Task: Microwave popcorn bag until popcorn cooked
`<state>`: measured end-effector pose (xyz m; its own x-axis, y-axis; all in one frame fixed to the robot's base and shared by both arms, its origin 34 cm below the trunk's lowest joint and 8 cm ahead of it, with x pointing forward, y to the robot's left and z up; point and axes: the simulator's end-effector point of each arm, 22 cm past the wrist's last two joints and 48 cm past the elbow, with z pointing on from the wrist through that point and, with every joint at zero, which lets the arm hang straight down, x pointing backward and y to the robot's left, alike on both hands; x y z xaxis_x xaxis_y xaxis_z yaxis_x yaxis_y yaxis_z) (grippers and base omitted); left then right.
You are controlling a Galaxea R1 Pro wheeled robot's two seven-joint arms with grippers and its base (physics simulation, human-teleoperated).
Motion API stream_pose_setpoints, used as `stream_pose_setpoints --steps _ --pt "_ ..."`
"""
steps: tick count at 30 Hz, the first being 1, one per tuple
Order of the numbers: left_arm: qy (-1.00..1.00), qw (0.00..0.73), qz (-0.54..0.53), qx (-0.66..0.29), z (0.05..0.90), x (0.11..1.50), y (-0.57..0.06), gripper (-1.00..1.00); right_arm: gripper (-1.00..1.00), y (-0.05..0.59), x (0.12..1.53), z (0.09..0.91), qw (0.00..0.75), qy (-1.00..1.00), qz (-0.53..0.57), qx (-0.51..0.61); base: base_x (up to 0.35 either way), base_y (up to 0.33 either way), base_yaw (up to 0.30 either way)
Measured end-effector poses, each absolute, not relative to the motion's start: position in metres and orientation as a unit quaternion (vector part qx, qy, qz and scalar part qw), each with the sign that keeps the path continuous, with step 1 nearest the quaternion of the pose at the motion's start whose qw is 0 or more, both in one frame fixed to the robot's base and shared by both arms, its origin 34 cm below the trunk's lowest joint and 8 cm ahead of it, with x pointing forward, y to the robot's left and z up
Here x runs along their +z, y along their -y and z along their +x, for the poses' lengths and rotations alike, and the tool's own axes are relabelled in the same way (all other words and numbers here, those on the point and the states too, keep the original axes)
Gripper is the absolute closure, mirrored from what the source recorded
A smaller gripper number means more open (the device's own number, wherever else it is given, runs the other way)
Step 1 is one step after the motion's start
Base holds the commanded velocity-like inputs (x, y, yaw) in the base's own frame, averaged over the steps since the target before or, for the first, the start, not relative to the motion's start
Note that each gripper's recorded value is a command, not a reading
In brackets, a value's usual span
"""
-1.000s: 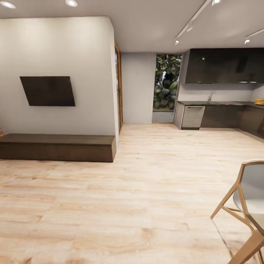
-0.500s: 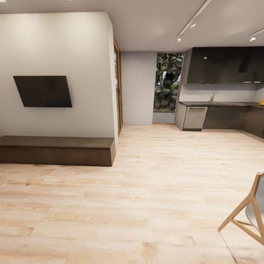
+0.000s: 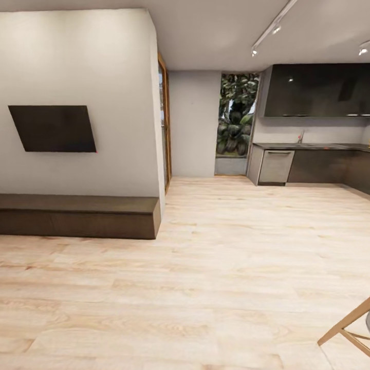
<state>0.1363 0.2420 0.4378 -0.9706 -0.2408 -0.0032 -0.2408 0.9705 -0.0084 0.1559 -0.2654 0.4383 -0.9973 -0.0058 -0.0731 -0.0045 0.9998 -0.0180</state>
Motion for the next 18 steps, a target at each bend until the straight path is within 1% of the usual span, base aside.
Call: stream_pose_setpoints --steps 18 --pt "-0.993 0.002 -0.121 -0.003 0.1363 0.4378 -0.2418 -1.00 -1.00 0.2654 0.4383 0.1561 0.037 -0.999 -0.003 -0.009 0.322 0.000 0.000"
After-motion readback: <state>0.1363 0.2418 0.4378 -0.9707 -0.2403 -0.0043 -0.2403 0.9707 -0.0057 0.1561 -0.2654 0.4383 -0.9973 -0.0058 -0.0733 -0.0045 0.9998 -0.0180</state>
